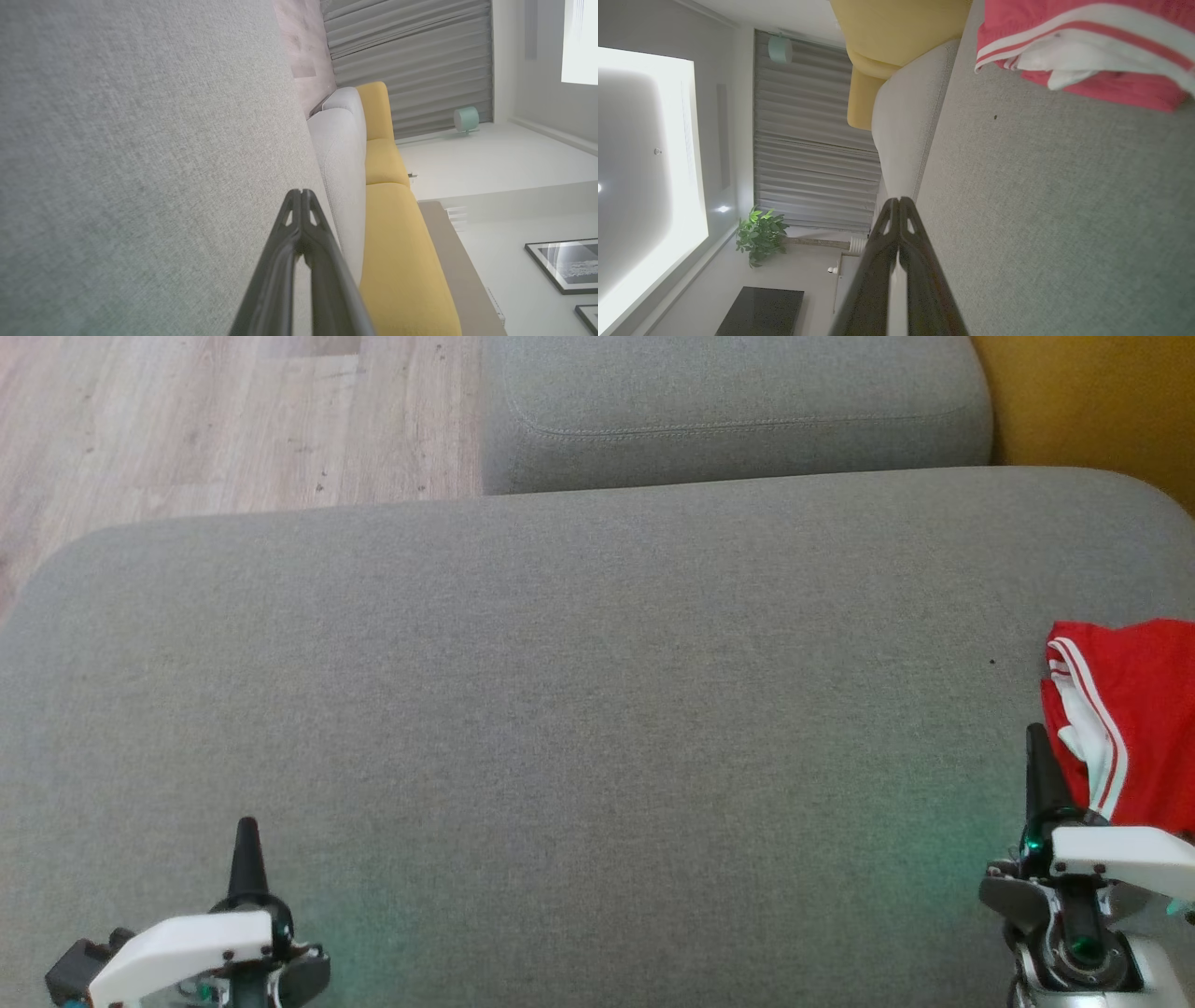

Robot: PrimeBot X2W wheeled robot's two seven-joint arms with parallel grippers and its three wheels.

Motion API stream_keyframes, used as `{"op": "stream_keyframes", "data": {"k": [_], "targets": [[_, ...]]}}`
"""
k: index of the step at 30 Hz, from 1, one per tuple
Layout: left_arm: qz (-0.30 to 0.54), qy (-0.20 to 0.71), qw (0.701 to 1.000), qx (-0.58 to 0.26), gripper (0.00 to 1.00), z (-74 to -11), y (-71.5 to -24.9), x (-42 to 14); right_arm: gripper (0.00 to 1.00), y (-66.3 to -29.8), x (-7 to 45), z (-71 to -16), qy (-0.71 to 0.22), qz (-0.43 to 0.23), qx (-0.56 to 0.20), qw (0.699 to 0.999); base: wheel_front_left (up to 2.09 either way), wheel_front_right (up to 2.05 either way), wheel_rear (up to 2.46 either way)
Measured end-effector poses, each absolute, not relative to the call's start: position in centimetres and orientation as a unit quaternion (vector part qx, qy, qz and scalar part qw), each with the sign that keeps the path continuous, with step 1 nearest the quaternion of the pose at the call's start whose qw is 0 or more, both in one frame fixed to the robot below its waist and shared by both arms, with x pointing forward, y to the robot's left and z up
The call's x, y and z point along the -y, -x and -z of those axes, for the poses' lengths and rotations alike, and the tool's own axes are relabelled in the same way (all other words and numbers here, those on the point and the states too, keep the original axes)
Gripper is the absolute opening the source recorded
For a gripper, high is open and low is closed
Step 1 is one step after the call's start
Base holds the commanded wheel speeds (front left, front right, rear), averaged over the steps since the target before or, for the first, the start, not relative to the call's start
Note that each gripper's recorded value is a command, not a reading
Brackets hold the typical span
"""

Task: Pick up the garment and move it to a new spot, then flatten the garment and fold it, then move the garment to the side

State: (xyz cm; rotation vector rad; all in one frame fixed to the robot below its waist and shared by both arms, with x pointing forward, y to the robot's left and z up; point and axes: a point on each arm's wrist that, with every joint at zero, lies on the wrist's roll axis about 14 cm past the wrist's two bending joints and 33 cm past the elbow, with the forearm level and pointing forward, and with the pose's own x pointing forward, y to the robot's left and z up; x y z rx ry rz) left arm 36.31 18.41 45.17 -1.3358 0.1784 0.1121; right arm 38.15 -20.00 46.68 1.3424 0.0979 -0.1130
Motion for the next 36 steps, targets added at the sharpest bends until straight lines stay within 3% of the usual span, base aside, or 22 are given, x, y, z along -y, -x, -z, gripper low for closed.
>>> {"op": "stream_keyframes", "data": {"k": [22,36], "targets": [[-0.025,0.706,0.707,-0.046,0.0,-47.5,-37.4,-18.8,0.0,-38.1,20.6,-48.6,-0.708,0.033,-0.014,0.706,0.0,0.0,0.0],[-0.025,0.706,0.706,-0.045,0.0,-47.5,-37.4,-18.8,0.0,-38.1,20.7,-48.6,-0.709,0.033,-0.013,0.705,0.0,0.0,0.0]]}}
